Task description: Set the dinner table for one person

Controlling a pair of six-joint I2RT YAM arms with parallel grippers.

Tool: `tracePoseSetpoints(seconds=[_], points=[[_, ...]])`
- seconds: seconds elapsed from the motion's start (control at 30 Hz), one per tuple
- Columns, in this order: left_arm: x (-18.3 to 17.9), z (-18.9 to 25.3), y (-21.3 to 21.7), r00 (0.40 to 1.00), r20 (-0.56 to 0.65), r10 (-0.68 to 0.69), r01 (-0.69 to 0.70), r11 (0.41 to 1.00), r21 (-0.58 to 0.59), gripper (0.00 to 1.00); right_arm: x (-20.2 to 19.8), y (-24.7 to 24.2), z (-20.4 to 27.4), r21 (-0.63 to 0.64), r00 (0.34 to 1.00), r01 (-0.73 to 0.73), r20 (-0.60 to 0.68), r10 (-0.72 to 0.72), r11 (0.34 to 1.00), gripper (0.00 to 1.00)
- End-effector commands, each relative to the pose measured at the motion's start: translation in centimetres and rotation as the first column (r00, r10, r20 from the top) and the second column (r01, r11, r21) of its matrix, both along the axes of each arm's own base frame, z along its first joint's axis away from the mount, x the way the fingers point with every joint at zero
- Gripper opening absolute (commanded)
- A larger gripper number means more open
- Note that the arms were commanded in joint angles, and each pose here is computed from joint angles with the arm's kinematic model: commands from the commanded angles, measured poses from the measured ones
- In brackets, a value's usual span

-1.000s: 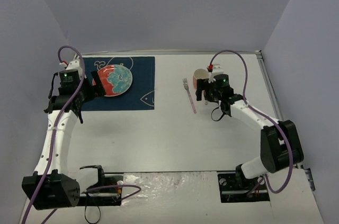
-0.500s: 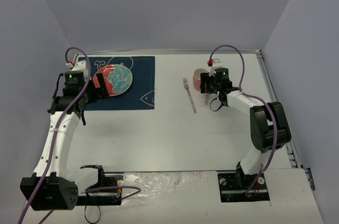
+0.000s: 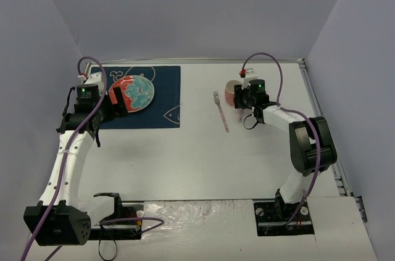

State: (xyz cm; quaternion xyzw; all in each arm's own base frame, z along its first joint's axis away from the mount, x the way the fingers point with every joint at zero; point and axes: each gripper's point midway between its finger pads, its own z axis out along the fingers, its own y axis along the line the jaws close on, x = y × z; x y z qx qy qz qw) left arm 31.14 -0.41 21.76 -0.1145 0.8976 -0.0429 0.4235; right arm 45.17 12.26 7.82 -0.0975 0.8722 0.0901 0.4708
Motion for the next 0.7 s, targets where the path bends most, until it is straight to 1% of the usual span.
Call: tracePoseSetpoints(seconds=[0.0,0.23,0.4,0.53,0.67], points=[[0.9,1.9,-0.1,0.997,0.079,-0.007,0.007,1.000,-0.001,0.97,2.6,0.5,3.7,0.025,0.990,-0.005,0.140,0.002,1.000,0.39],[0.9,1.8,-0.1,0.997,0.078,-0.007,0.007,1.000,0.000,0.97,2.7,0.4,3.0,-0.007,0.990,-0.018,0.141,0.019,1.000,0.28],[0.9,1.8,-0.1,0.997,0.076,-0.007,0.007,1.000,0.000,0.97,2.5,0.2,2.7,-0.016,0.990,-0.016,0.140,0.018,1.000,0.26],[0.9,1.8,-0.1,0.997,0.077,-0.006,0.006,1.000,0.000,0.97,2.5,0.1,2.5,-0.021,0.987,-0.016,0.157,0.019,1.000,0.21],[0.9,1.7,0.0,0.997,0.077,-0.004,0.004,1.000,0.001,0.97,2.6,0.1,2.6,-0.026,0.984,-0.019,0.177,0.023,0.999,0.18]])
